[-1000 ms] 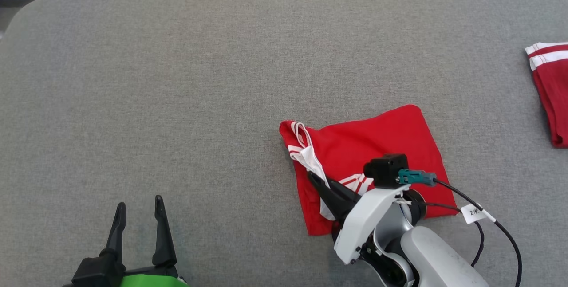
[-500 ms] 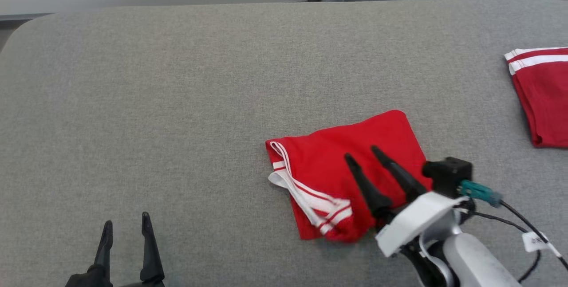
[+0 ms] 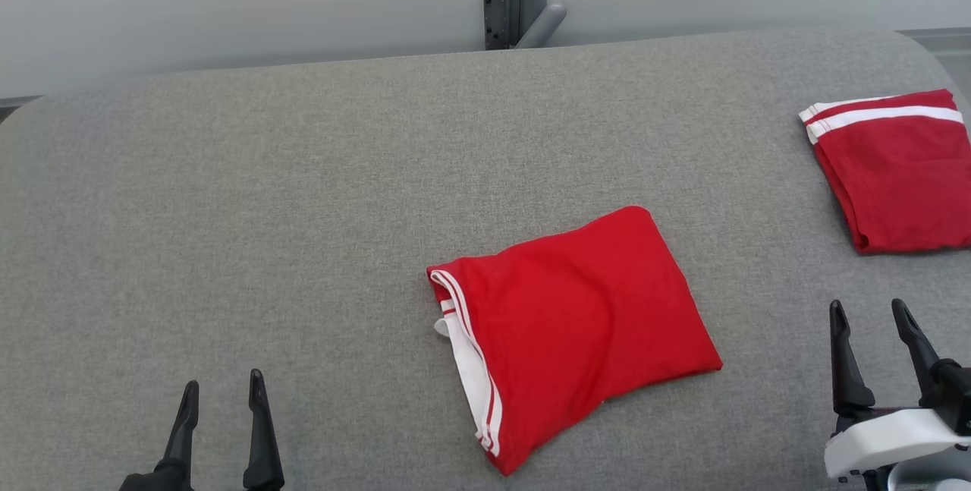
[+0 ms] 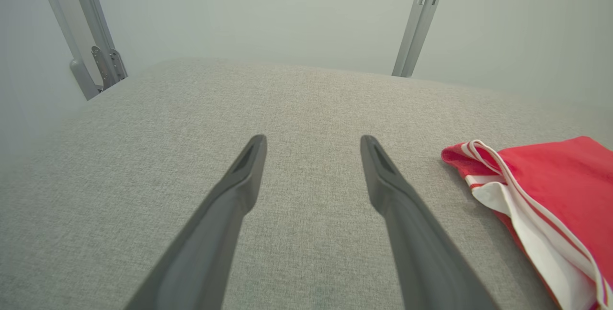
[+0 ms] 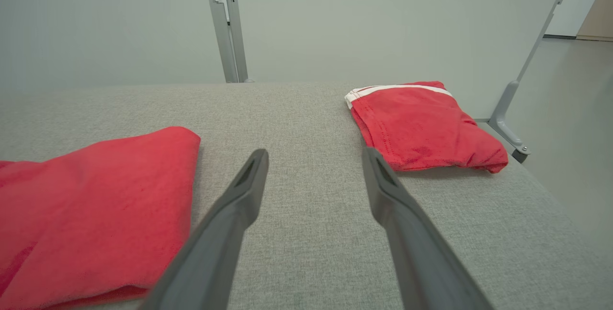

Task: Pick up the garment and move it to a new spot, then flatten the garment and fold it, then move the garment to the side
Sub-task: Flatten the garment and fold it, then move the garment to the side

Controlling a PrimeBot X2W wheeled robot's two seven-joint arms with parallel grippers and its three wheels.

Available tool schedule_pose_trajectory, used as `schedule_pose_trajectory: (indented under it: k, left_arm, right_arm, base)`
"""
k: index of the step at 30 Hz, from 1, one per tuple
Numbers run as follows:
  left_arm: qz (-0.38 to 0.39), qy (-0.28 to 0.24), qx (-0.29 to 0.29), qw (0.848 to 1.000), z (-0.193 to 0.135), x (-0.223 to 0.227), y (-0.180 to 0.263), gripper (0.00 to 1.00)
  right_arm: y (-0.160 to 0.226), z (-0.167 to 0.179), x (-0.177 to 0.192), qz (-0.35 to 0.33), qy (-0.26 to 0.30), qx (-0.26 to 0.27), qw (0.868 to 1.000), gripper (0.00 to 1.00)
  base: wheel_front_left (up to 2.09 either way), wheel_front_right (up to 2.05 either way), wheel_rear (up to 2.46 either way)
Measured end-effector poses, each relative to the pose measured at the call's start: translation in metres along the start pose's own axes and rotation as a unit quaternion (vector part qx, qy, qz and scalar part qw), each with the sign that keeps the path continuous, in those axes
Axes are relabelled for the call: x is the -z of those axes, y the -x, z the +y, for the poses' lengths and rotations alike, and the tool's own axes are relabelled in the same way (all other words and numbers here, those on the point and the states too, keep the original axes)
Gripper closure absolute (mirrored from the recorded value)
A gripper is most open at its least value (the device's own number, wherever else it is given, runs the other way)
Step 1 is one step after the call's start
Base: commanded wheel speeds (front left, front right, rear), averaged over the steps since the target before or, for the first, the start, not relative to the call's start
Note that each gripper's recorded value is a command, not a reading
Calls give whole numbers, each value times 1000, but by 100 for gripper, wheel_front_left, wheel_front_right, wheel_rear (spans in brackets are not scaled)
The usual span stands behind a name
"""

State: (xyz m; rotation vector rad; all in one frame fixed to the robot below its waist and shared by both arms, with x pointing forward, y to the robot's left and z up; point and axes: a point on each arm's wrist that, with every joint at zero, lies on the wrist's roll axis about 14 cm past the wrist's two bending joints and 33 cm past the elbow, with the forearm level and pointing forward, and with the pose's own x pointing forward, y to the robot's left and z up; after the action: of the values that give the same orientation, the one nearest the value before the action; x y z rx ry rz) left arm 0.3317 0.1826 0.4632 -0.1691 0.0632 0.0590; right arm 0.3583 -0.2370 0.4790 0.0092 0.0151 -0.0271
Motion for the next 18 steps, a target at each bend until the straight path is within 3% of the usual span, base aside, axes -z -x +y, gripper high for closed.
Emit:
schedule_pose_trajectory:
  k: [8,18]
  left_arm:
    - [-13,-19,11,1000,3,-7,10,0]
    - [-18,-20,5,1000,12,-9,20,0]
  right_arm:
    - [16,-8,-1,-2,13,23,1000,0]
    - [13,19,-4,-9,12,-15,1000,0]
  base:
    - [0,0,0]
    - [0,0,0]
